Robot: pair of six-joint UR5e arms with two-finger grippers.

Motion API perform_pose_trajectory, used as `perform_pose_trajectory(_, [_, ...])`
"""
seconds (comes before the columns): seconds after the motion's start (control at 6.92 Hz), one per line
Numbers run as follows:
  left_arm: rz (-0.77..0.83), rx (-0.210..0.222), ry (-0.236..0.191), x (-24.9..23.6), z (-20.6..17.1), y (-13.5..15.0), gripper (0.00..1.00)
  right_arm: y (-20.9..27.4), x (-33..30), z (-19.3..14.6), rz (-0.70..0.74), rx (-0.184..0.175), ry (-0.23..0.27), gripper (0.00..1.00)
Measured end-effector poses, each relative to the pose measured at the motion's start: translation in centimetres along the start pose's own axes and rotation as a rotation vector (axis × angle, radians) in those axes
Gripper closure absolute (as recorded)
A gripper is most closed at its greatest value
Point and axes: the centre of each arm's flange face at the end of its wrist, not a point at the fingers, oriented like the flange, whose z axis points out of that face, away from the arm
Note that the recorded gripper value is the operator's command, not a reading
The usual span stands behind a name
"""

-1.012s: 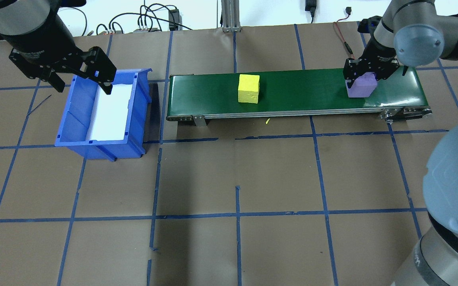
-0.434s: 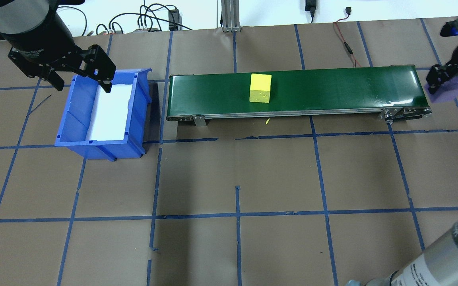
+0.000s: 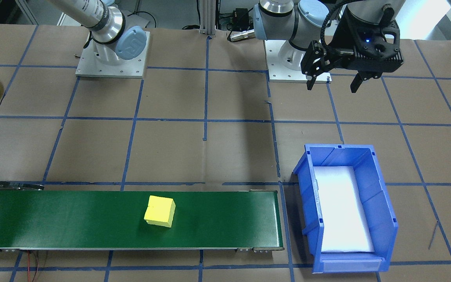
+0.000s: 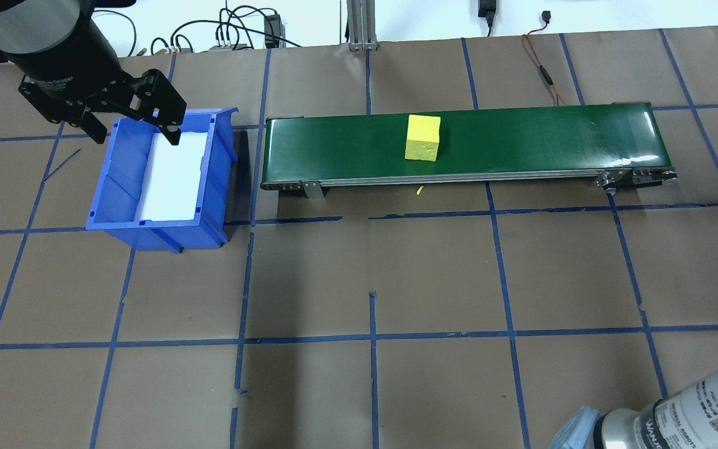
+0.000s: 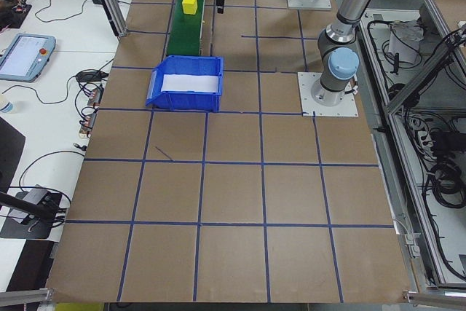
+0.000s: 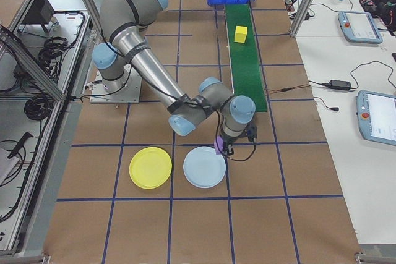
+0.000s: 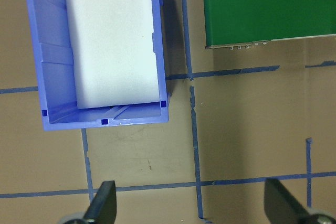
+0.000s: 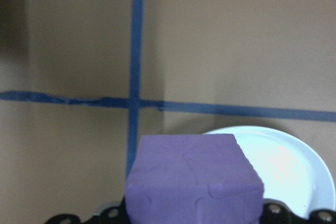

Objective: Move block left to right into plate

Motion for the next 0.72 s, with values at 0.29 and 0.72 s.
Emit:
perform_pose_trajectory(0.29, [0.0, 0.0, 0.001, 0.0, 0.0, 0.0, 0.0, 3.9, 3.5, 3.7, -0.007, -0.021, -0.033, 0.18])
perform_pose_trajectory(0.72, [-0.002, 0.001, 0.001, -0.1, 0.0, 0.0, 0.0, 5.2, 3.9, 4.9, 0.001, -0.008, -0.019, 0.08])
